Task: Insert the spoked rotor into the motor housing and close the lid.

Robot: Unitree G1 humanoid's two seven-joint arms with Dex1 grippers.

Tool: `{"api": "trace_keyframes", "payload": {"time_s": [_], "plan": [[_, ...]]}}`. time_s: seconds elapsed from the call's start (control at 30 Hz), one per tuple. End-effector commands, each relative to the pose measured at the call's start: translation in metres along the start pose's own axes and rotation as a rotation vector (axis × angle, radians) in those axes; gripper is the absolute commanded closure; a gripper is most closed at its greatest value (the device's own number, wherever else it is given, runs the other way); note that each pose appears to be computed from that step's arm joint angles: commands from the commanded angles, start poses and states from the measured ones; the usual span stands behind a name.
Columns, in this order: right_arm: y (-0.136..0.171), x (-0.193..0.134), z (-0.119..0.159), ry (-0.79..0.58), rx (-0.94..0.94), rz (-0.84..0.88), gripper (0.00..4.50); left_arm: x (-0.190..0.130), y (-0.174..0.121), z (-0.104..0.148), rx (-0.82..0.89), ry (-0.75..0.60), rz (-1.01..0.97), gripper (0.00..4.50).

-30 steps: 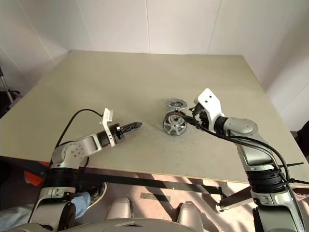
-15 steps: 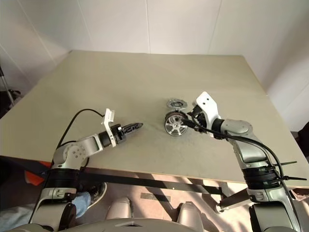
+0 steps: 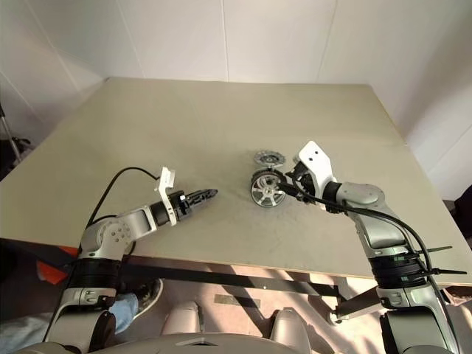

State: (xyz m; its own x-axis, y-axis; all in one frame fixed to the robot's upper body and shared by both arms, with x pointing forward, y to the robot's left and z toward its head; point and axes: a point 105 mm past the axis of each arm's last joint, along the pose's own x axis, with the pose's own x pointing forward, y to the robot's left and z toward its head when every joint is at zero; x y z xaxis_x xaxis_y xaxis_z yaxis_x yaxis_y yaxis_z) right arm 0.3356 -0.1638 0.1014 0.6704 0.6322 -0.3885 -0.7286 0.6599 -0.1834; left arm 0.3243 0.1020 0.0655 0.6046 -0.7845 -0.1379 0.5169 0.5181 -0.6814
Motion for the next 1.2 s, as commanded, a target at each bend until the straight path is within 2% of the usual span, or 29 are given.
{"api": "trace_keyframes", "payload": {"time_s": [0.03,0.33,0.43,0.57,0.7,0.87,1.0,1.1,1.2], "plan": [[-0.001,0.002,0.011,-0.031,-0.042,-0.009,2.56,0.001,-0.006,0.012,0.047,-0.024,-0.019,2.25],[-0.005,0.002,0.013,-0.030,-0.047,-0.026,2.56,0.002,-0.004,0.009,0.050,-0.011,-0.009,2.25],[-0.007,0.004,0.013,-0.027,-0.036,-0.034,3.19,0.003,-0.004,0.009,0.052,-0.010,-0.008,2.25],[-0.011,0.005,0.014,-0.018,-0.047,-0.059,4.47,0.002,-0.003,0.010,0.053,-0.013,-0.003,2.25],[-0.015,0.002,0.021,-0.019,-0.079,-0.072,4.47,0.001,-0.003,0.009,0.049,-0.015,0.003,2.25],[-0.018,-0.009,0.051,-0.024,-0.211,-0.024,4.47,0.004,-0.003,0.006,0.039,-0.016,0.002,2.25],[-0.021,-0.006,0.072,-0.014,-0.333,0.037,4.47,0.007,-0.004,0.003,0.033,-0.017,-0.002,2.25],[-0.026,0.009,0.069,0.029,-0.371,0.082,4.47,0.008,-0.005,0.003,0.031,-0.021,-0.003,2.25],[-0.033,0.028,0.055,0.108,-0.402,0.110,4.47,0.007,-0.003,0.003,0.027,-0.032,0.004,2.25]]}}
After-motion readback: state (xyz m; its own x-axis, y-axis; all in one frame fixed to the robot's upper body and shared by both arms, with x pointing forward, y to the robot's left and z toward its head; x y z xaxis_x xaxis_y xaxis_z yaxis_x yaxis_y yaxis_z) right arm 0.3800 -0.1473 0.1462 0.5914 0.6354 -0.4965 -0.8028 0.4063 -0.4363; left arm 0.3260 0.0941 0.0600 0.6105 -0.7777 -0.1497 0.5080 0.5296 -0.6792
